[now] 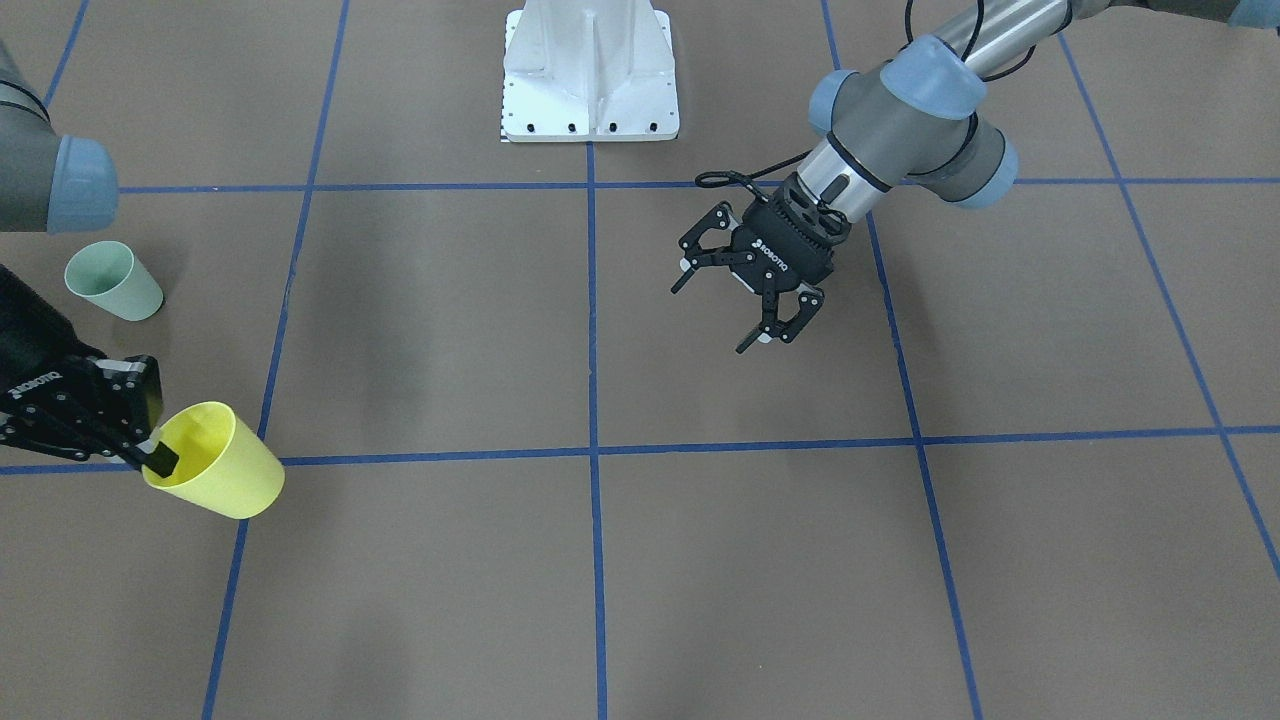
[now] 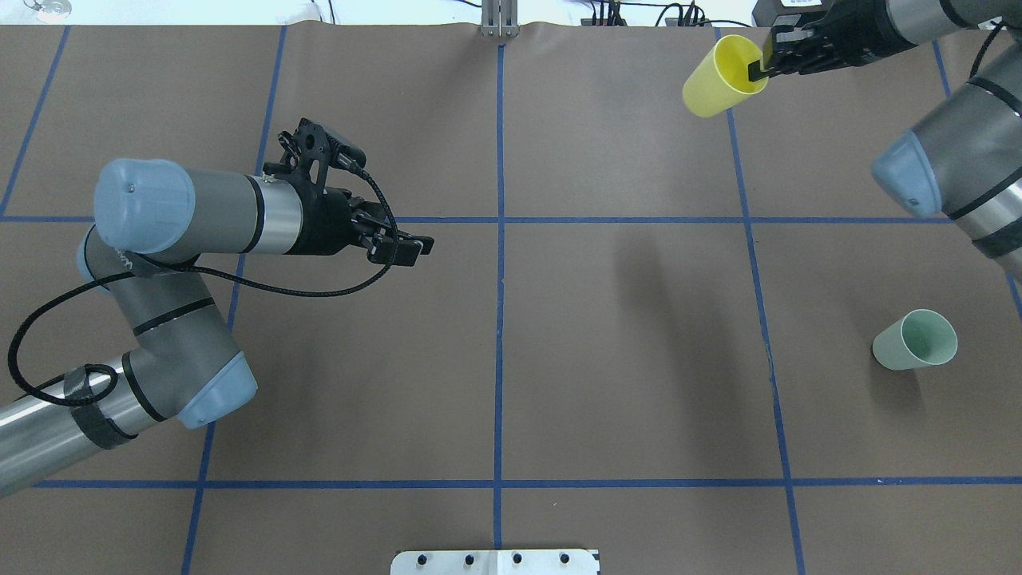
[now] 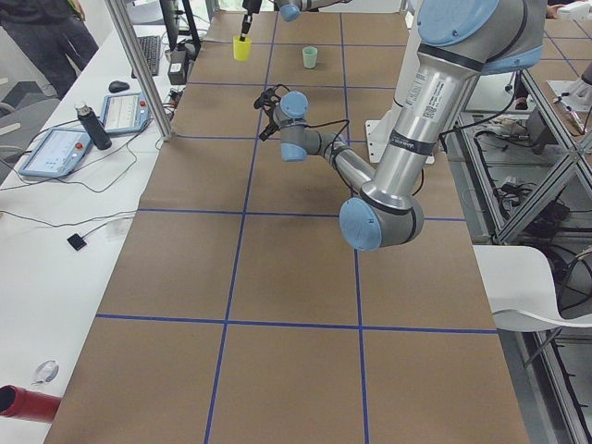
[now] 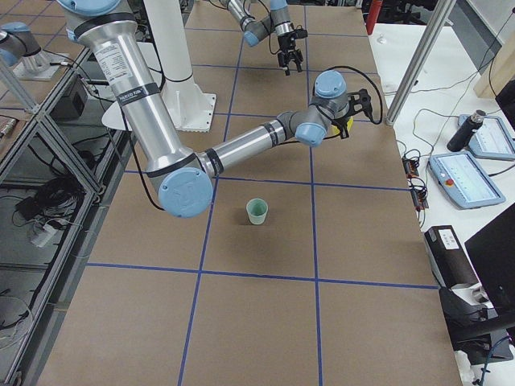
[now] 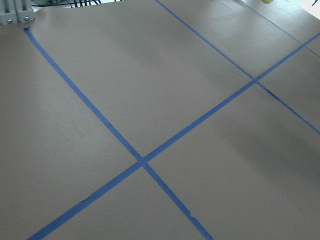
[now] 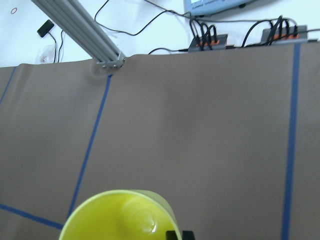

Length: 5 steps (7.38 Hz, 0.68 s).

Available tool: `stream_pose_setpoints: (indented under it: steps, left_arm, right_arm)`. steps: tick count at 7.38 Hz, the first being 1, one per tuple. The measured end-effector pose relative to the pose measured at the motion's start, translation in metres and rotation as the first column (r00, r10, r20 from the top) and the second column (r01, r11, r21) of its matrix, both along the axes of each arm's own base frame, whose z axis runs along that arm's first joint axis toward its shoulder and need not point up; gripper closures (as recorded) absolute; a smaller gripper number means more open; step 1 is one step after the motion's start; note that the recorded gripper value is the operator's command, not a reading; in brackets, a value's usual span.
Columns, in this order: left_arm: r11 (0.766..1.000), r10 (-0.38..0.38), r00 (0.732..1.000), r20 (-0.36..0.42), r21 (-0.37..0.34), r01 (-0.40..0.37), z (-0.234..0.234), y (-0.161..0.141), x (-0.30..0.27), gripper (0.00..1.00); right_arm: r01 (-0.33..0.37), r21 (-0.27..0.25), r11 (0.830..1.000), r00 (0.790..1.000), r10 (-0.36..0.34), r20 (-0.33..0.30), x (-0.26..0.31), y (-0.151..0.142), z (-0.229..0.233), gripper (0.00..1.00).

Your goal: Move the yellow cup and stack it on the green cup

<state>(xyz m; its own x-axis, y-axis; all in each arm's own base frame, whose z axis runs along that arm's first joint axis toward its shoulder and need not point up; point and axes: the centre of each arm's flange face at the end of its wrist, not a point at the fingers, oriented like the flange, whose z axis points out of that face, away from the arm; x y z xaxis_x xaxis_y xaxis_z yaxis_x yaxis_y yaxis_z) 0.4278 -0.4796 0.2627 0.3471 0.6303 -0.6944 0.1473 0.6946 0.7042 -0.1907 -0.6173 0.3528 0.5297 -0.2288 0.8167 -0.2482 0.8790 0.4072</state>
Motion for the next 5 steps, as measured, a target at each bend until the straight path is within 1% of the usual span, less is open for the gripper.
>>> stream_pose_setpoints:
  steps: [1, 2, 3, 4, 5]
  left_arm:
    - [1.0, -0.021, 0.999, 0.031, -0.022, 0.021, 0.004, -0.011, -0.008, 0.0]
    - [0.998, -0.04, 0.997, 0.061, -0.042, 0.043, 0.008, -0.022, -0.017, 0.0]
    - [0.997, -0.057, 0.995, 0.082, -0.055, 0.062, 0.011, -0.032, -0.025, 0.0]
    - [0.995, -0.072, 0.993, 0.098, -0.066, 0.078, 0.014, -0.04, -0.032, 0.0]
    - [0.992, -0.083, 0.99, 0.118, -0.083, 0.093, 0.017, -0.048, -0.038, 0.0]
  right_arm:
    - [-0.009, 0.039, 0.999, 0.994, 0.013, -0.105, 0.017, -0.002, 0.021, 1.0]
    - [0.017, 0.067, 0.998, 0.971, 0.0, -0.241, 0.039, 0.0, 0.033, 1.0]
    - [0.074, 0.064, 0.995, 0.928, -0.045, -0.369, 0.059, 0.007, 0.035, 1.0]
    - [0.147, 0.026, 0.989, 0.879, -0.118, -0.462, 0.075, 0.018, 0.032, 1.0]
    - [0.204, -0.035, 0.978, 0.849, -0.194, -0.492, 0.086, 0.032, 0.035, 1.0]
